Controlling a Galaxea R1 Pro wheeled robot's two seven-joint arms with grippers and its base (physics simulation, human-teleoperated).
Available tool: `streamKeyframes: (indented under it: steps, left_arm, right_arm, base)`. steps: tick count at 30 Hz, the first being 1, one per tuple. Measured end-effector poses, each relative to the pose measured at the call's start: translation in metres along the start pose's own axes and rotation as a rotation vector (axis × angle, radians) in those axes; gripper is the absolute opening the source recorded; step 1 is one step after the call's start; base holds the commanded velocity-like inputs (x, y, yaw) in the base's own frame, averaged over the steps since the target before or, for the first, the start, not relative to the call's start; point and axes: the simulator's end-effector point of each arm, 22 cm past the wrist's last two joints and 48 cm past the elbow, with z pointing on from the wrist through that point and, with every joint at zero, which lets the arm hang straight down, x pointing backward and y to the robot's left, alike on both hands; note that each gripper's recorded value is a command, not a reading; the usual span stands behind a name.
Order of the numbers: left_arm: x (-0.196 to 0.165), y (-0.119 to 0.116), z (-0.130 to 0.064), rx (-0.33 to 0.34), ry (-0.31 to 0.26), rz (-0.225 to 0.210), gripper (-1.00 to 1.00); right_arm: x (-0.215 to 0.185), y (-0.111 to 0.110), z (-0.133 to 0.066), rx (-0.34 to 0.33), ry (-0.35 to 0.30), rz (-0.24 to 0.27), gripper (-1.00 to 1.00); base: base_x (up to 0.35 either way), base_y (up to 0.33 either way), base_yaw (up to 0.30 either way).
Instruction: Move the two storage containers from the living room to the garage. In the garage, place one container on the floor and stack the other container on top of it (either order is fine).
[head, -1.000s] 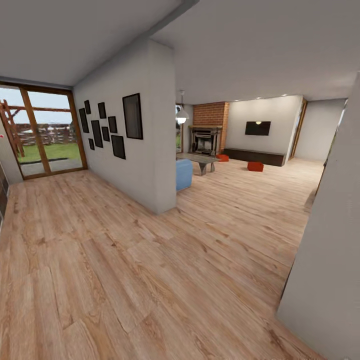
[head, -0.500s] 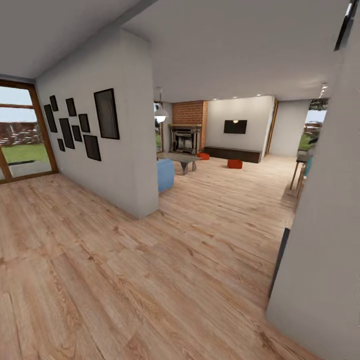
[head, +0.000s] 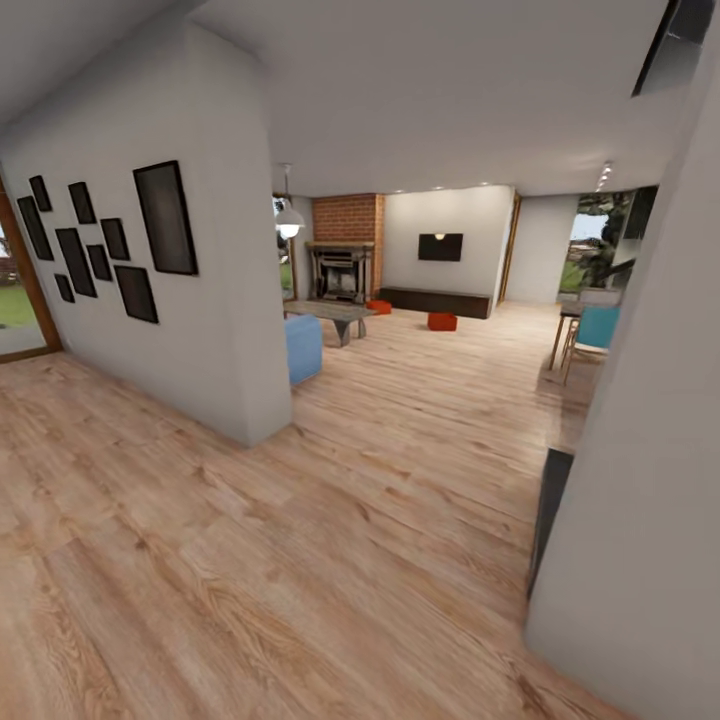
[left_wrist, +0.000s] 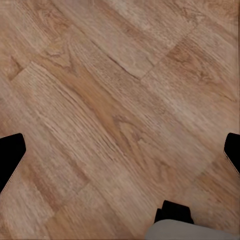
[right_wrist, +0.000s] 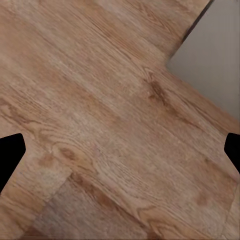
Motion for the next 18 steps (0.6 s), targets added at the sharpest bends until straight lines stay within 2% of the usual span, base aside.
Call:
streamKeyframes:
  steps: [6, 18]
  left_arm:
    - [0.0018, 0.0007, -0.0003, -0.002, 0.005, 0.001, 1.0]
    - [0.0021, 0.0018, -0.0002, -0.005, 0.005, 0.001, 1.0]
  right_arm:
    - [0.0019, 0.0004, -0.0003, -0.001, 0.005, -0.001, 1.0]
    - [0.0024, 0.0004, -0.0005, -0.001, 0.006, -0.001, 1.0]
  base:
    - [0.299, 0.111, -0.101]
    - [0.3, 0.092, -0.006]
